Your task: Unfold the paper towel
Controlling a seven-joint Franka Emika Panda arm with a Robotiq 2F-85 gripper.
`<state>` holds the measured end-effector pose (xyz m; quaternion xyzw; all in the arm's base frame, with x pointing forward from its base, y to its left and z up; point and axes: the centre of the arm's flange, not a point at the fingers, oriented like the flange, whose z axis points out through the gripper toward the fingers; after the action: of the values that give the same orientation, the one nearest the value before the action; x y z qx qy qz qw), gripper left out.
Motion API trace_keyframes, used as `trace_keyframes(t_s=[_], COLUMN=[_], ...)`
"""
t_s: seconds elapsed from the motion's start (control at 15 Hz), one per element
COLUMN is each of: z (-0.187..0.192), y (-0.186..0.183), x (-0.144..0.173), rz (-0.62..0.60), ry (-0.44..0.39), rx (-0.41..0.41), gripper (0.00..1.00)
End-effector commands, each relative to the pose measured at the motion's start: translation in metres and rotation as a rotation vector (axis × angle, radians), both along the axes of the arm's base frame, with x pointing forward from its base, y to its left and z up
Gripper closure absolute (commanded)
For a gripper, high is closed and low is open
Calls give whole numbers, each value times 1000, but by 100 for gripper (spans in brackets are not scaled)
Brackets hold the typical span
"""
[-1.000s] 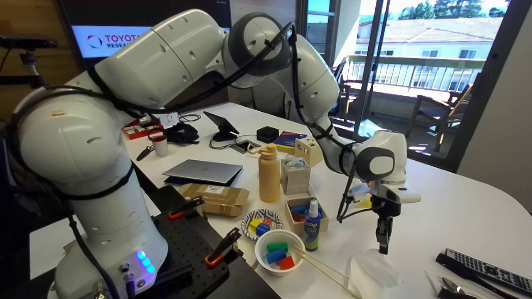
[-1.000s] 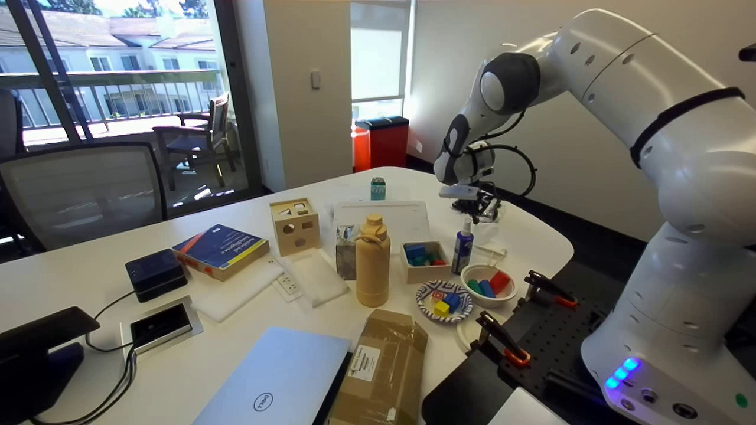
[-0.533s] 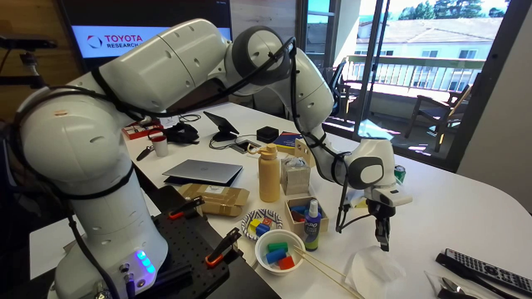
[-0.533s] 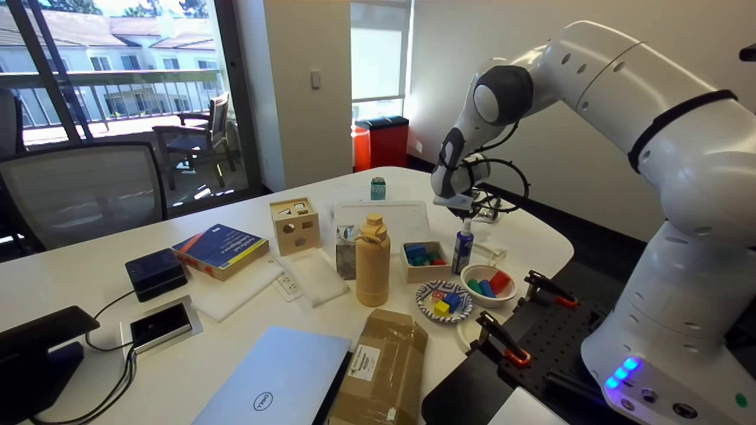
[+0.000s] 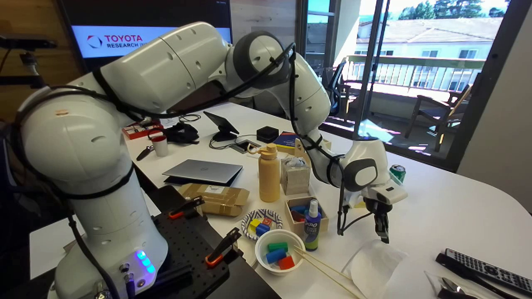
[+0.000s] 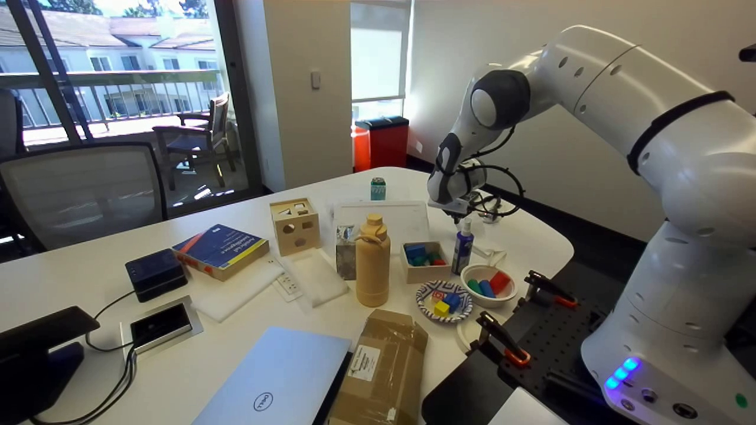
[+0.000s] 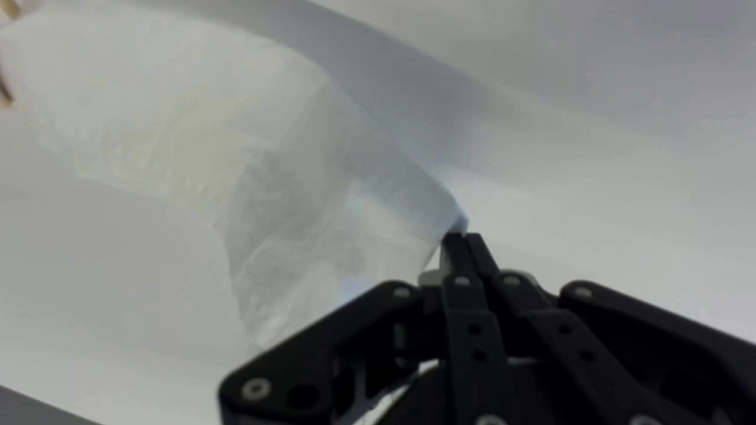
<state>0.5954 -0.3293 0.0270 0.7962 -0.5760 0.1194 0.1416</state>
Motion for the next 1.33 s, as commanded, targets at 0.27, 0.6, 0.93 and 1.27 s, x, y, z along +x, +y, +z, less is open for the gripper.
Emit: trace_keyframes(t_s=[0.27, 0.6, 0.93, 1.27], z=[-11, 1, 37, 65], y=[5, -13, -66, -129], x=[-8, -8, -13, -30], rz=[62, 75, 94, 159], ry=[-2, -49, -90, -60], rx=[87, 200, 365, 525], gripper=[36, 1, 0, 0])
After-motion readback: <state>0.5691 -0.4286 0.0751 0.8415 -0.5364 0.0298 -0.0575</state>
